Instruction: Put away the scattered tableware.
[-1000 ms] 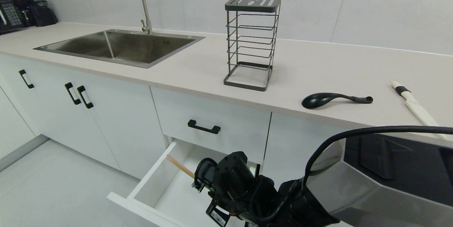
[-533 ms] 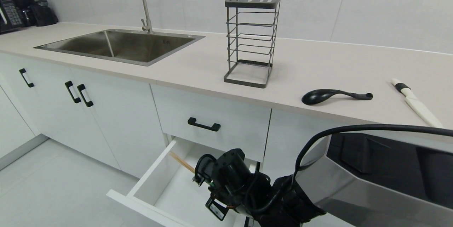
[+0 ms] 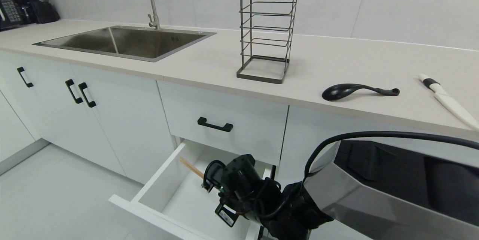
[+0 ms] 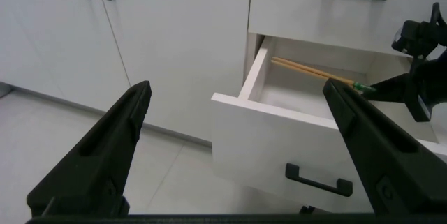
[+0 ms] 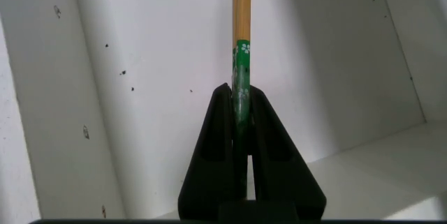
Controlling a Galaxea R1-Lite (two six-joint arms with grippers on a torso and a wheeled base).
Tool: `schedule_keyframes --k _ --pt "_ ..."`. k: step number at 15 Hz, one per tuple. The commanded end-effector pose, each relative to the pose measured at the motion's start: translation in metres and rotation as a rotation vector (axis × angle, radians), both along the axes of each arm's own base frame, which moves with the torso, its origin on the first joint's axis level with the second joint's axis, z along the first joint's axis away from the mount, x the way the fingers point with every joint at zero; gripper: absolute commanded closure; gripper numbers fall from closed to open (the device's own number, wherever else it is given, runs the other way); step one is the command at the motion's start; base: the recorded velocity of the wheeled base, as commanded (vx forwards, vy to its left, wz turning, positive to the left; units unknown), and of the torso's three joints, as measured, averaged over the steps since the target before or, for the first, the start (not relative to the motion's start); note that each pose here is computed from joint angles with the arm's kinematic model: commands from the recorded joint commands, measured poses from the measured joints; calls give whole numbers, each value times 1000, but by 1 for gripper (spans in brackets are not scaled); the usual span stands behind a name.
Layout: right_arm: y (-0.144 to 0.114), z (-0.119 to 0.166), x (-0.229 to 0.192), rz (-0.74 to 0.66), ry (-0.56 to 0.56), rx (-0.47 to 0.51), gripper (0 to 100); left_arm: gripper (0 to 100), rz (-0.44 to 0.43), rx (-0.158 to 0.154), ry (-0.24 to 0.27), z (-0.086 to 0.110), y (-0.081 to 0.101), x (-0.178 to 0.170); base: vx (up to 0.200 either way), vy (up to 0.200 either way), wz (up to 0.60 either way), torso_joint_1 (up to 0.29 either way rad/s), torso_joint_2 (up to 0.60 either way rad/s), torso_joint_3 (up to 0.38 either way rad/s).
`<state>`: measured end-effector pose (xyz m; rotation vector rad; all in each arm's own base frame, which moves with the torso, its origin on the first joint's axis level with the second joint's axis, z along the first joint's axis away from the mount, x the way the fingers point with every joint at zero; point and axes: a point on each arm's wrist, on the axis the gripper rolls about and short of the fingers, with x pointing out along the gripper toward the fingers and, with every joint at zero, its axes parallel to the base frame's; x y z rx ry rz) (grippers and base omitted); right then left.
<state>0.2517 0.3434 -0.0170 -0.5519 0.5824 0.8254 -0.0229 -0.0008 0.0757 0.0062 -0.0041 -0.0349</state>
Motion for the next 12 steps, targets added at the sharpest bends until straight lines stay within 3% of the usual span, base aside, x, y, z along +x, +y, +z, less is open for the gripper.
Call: schedule_keyframes --k 1,4,12 --pt "0 -1 1 -8 -9 -14 100 0 0 0 1 0 0 0 0 0 0 -41 124 46" --pt "1 -11 5 28 -62 -88 100 0 0 0 1 0 0 0 0 0 0 -12 100 38" --pt "14 -36 16 29 -59 -92 100 0 0 0 1 0 0 0 0 0 0 0 0 0"
